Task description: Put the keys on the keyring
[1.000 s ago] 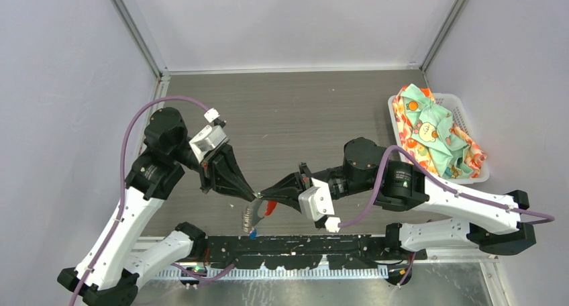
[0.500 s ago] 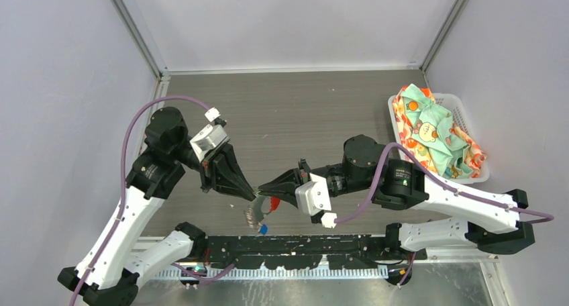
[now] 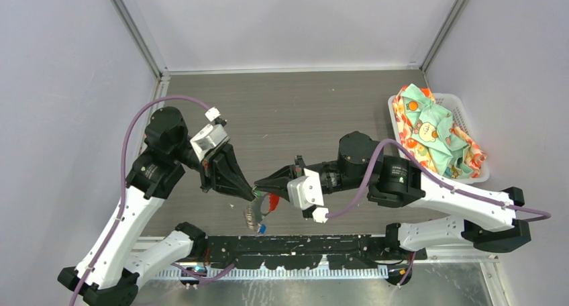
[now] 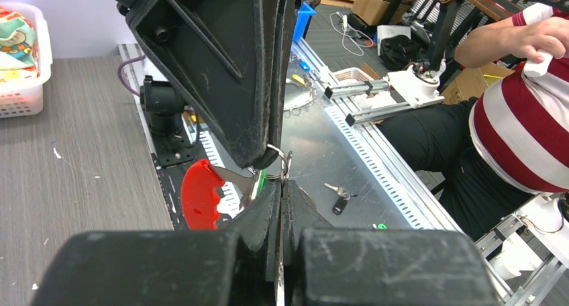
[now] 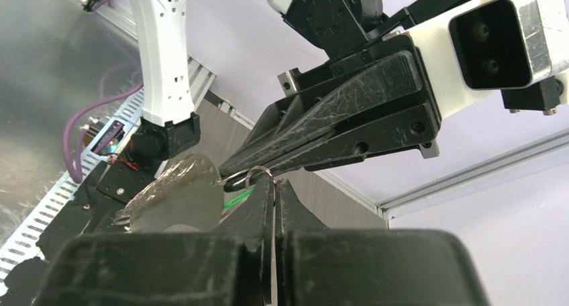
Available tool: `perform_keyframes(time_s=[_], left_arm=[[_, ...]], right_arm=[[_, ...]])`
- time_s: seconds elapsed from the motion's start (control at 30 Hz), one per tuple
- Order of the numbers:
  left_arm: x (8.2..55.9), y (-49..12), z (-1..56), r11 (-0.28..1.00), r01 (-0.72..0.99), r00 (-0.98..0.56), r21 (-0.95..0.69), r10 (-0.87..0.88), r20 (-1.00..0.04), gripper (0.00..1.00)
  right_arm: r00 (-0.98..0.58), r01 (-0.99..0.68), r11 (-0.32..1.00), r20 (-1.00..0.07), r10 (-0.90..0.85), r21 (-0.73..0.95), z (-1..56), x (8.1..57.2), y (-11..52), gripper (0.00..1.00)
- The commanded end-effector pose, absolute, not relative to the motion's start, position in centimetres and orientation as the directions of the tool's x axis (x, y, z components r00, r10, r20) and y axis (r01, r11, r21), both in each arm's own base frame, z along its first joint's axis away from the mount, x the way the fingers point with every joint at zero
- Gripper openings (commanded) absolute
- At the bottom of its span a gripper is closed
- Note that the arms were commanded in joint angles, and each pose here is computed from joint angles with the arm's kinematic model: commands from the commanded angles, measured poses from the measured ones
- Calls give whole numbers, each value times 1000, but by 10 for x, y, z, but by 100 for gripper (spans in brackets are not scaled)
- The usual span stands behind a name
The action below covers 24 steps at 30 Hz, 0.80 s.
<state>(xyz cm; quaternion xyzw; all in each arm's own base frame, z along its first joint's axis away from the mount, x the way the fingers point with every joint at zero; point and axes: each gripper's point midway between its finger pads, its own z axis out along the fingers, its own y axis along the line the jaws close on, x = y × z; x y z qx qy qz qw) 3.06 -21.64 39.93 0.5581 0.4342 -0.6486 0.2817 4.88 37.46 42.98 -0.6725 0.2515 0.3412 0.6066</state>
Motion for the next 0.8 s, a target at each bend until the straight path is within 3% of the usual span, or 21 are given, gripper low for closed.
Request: perform_keyframes(time_s=[0.0, 0.4, 0.57, 0.77], left_arm=[[12, -204, 406, -583, 787, -163, -202, 121, -979, 0], [20, -204, 408, -550, 829, -76, -99, 65, -995, 0], [23, -206, 410, -511, 859, 4, -2, 11, -1000, 0], [33, -212, 419, -448, 885, 117, 130, -57, -992, 0]], right_arm=[[628, -773, -62, -775, 67, -632, 448, 60, 386, 1], [570, -819, -91, -822, -8, -567, 438, 56, 387, 3], [534, -842, -95, -845, -1, -532, 441, 52, 383, 13], [501, -863, -80, -865, -26, -498, 449, 55, 382, 16]])
